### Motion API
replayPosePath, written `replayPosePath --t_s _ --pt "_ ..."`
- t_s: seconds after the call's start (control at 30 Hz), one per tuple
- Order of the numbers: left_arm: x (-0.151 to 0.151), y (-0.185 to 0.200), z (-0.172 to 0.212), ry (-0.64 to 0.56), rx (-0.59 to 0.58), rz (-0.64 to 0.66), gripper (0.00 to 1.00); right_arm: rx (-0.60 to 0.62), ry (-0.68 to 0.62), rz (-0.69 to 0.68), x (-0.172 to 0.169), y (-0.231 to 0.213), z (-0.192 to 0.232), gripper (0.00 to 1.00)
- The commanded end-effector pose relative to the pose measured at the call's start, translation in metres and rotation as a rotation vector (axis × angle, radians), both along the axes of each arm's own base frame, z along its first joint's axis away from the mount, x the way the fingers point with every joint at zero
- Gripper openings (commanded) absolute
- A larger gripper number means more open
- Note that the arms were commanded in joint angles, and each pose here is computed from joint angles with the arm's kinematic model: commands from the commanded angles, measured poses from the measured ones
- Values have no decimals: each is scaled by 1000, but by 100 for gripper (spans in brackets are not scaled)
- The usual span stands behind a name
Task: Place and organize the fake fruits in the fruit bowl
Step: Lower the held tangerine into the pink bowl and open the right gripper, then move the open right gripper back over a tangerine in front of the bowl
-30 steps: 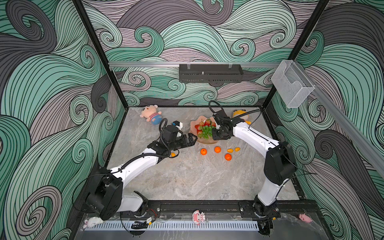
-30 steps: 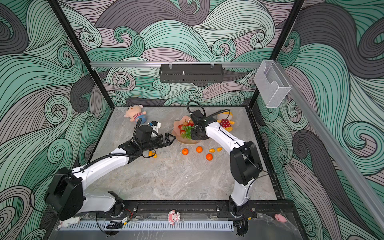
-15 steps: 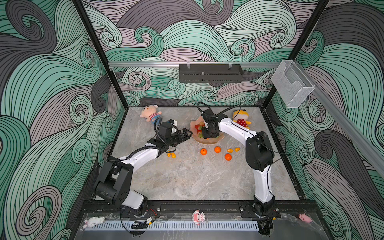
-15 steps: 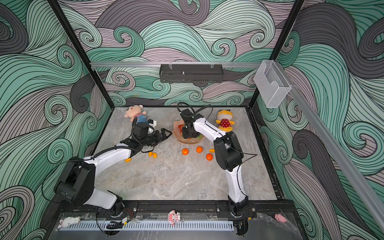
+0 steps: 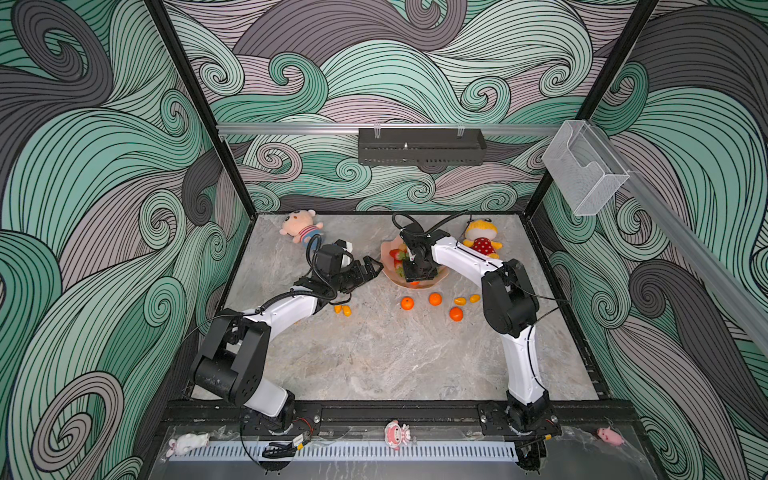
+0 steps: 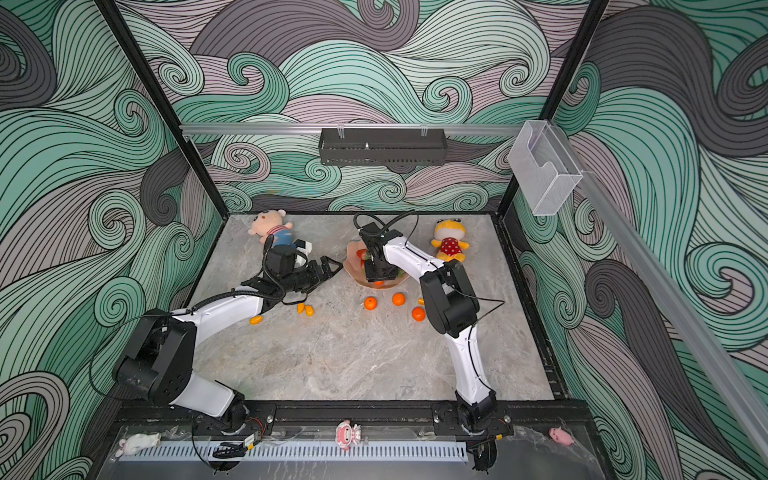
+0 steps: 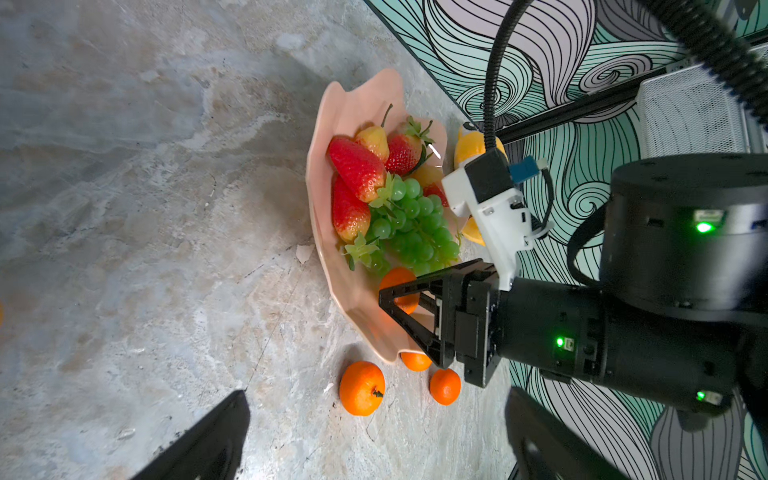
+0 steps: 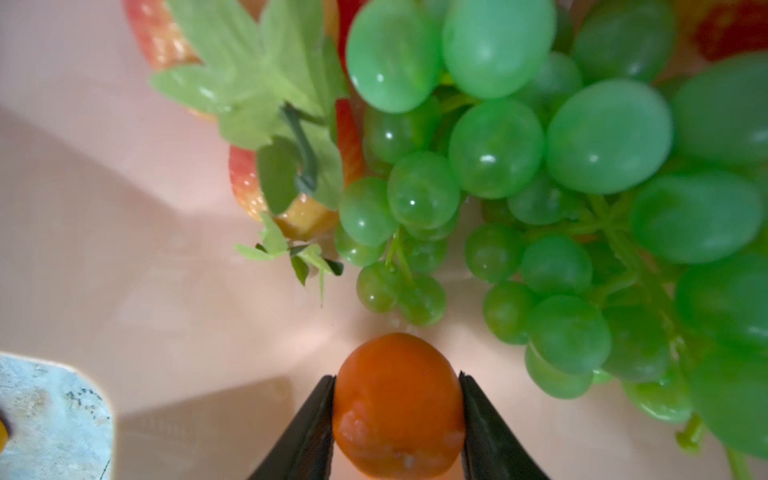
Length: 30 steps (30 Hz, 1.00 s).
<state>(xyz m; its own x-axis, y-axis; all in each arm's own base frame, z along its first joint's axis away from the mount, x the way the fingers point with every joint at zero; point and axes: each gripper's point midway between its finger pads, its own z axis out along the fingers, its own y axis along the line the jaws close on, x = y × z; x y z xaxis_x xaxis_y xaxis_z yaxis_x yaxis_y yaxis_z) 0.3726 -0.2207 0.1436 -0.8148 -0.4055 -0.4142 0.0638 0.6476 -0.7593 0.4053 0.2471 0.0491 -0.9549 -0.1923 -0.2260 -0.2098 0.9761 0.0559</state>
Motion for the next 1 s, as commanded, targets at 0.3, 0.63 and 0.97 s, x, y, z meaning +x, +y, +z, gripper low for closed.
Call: replayPosePath --t_s 0.3,0.63,0.97 --pt "-25 4 18 -45 48 -43 99 39 -56 -10 -7 -4 45 54" --pt "-74 -26 28 -125 140 -149 99 45 -120 -73 -50 -39 73 54" --pt "-114 -88 17 -156 187 -290 99 27 -183 -173 -105 -96 70 55"
